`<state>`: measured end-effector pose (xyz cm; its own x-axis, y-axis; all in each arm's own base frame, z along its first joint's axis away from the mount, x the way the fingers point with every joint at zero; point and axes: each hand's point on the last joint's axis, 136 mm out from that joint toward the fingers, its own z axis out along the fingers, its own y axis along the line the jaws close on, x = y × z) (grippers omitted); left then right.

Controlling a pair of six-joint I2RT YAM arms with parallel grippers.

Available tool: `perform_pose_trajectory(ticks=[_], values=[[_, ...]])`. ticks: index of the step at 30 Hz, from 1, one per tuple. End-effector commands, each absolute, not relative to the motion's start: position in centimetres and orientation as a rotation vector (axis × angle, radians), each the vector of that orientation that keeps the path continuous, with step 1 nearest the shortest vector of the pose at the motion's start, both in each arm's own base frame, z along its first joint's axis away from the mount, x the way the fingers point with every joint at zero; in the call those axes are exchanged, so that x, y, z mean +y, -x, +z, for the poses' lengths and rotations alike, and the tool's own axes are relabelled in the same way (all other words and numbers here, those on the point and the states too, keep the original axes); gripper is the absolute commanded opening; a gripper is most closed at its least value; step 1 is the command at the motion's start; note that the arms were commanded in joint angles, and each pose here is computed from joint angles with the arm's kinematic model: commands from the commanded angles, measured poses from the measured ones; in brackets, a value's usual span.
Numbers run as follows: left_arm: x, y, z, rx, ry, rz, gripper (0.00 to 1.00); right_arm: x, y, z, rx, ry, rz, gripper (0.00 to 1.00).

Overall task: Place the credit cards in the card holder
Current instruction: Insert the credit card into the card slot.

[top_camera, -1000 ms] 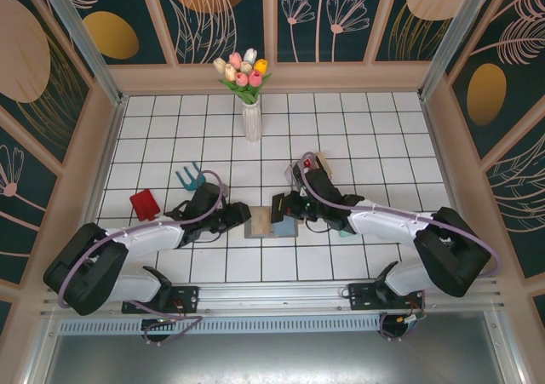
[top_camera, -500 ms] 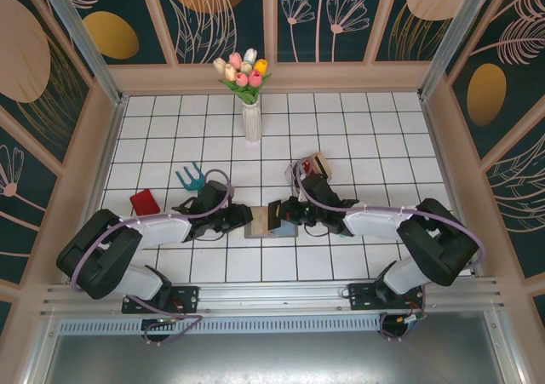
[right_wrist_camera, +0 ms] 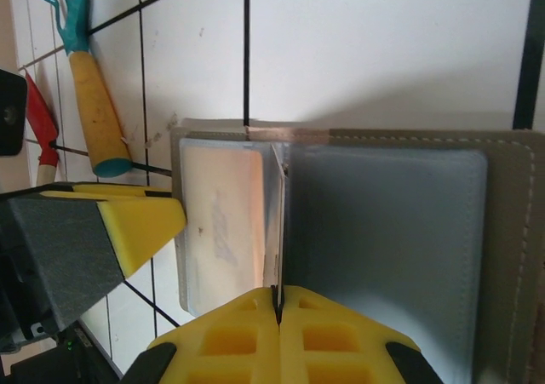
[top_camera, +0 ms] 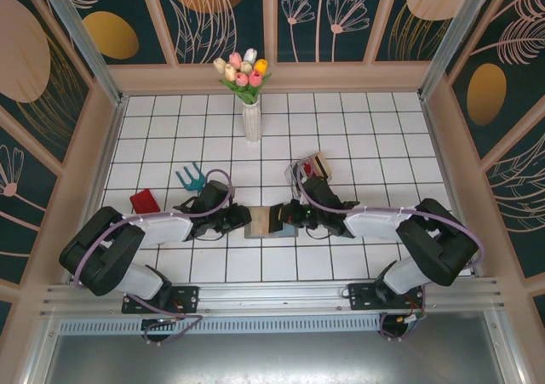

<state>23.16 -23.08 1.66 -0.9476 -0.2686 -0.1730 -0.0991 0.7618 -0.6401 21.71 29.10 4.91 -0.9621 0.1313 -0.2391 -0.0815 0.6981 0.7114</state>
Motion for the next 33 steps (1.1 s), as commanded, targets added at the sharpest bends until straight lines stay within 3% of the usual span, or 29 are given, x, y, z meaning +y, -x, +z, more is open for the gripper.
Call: perform_pose_trajectory(ticks=[1,9,28,33], values=[[-23.1,-22.6,0.7,2.745,0.267,-0.932,0.26,28.9,-21.1,3.8,2.662,-0.033,1.136,0.01],[-23.4,-22.6,0.5,2.751,0.272,-0.94,0.21,30.6,-21.1,4.1,2.642,-0.006,1.208,0.01],[-23.5,-22.7,1.2,2.716,0.316,-0.967,0.23,33.8,-21.0,3.4,2.664,-0.042,1.303,0.03],[-23.1,-22.7,1.0,2.717,0.326,-0.941,0.24,33.9,-20.9,3.3,2.675,-0.037,1.3,0.08]])
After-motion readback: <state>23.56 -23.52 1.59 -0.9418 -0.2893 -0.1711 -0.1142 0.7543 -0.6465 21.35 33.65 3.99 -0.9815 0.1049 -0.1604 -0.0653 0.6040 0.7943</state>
